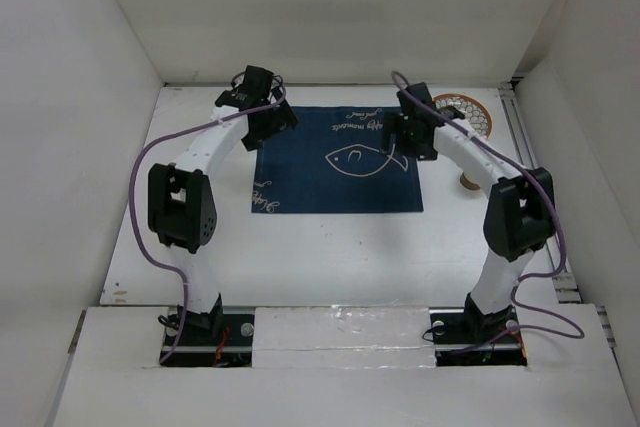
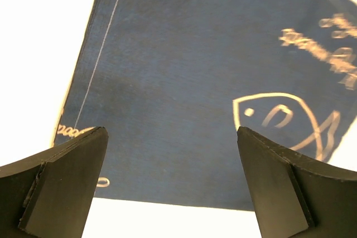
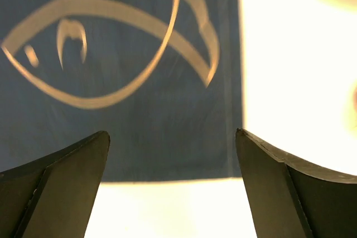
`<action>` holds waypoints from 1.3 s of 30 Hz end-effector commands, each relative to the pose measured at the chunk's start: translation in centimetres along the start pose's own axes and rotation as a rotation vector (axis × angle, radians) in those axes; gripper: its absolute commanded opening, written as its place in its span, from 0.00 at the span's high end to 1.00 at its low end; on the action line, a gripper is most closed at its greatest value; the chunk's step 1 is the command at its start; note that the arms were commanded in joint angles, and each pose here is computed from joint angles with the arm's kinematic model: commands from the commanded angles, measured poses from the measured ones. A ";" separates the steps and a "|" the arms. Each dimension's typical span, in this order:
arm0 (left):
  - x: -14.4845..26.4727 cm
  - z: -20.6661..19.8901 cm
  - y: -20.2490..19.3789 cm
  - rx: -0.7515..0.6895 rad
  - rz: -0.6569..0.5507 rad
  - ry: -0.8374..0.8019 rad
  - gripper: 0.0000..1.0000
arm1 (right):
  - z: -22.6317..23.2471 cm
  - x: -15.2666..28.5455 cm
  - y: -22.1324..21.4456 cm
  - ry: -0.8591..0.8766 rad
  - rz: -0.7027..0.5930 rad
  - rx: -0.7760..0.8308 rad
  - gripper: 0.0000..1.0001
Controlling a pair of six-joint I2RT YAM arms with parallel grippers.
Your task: Set the dinner table for one person
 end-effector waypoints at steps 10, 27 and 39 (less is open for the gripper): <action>9.6 0.9 1.0 -0.018 -0.121 -0.115 0.00 | -11.4 1.5 17.3 -0.053 -0.248 -0.295 0.00; 10.0 3.3 -3.4 -0.133 -0.106 -0.160 0.00 | -23.1 -3.8 16.1 -0.042 -0.181 -0.508 0.02; 9.3 2.5 -3.3 -0.157 -0.103 -0.202 0.00 | -23.2 -10.3 13.2 0.080 -0.059 -0.548 0.22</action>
Point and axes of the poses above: each gripper's point midway between its finger pads, its own x axis back along the fingers, its own z axis along the line the jaws close on, y = z × x, the point moved 2 cm from there along x, back along the fingers, and after that the axes turned 8 degrees about -x, right-handed, at the moved point
